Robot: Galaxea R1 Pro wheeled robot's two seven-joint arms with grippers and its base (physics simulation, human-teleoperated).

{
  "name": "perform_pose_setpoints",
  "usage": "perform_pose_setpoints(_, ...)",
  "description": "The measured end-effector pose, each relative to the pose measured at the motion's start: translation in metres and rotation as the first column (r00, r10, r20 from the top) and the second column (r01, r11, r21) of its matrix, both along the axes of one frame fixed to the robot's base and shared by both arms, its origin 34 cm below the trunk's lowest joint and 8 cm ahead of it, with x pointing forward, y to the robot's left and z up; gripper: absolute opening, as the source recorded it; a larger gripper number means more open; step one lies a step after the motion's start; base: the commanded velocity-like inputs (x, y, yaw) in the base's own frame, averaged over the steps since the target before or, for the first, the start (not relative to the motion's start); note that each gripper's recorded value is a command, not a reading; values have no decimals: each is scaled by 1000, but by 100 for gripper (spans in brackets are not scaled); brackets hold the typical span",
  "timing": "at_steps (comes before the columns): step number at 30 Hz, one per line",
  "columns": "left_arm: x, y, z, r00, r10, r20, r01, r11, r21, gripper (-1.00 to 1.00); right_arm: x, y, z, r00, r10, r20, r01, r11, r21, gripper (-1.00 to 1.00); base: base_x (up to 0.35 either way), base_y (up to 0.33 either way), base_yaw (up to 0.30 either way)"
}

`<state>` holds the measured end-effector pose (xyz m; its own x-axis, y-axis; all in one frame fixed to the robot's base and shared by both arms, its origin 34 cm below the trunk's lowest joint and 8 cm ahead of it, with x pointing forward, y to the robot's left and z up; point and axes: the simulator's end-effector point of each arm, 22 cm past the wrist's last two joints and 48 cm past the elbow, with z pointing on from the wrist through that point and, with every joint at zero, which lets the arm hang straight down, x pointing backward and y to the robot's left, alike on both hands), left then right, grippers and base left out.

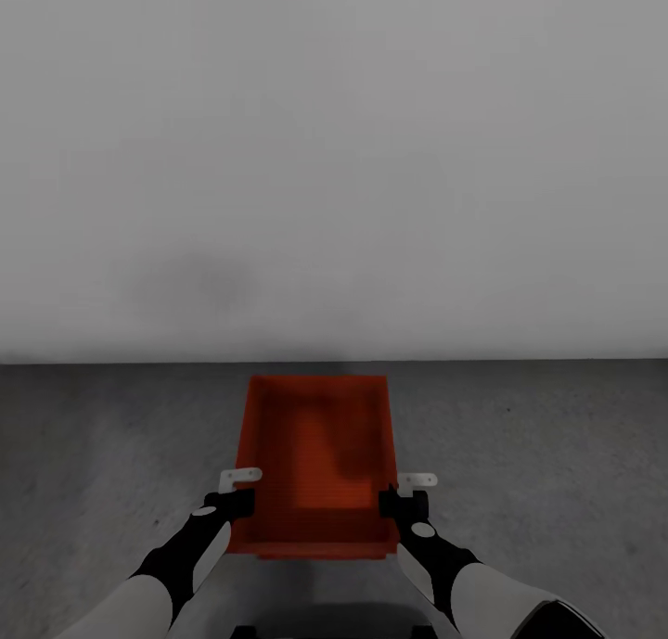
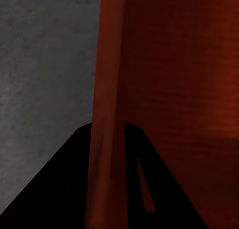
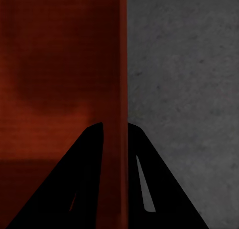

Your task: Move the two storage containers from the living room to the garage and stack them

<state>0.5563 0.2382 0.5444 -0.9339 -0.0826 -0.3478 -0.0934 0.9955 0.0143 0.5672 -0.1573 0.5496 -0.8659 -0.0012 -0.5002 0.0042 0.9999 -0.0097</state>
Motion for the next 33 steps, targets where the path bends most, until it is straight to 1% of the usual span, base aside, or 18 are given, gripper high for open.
perform_pose_setpoints(33,6,0,-40,1000,0,0,0,1000,0,-100,6,0,-40,1000,1,0,-1,1000,-1,-100,0,0,0)
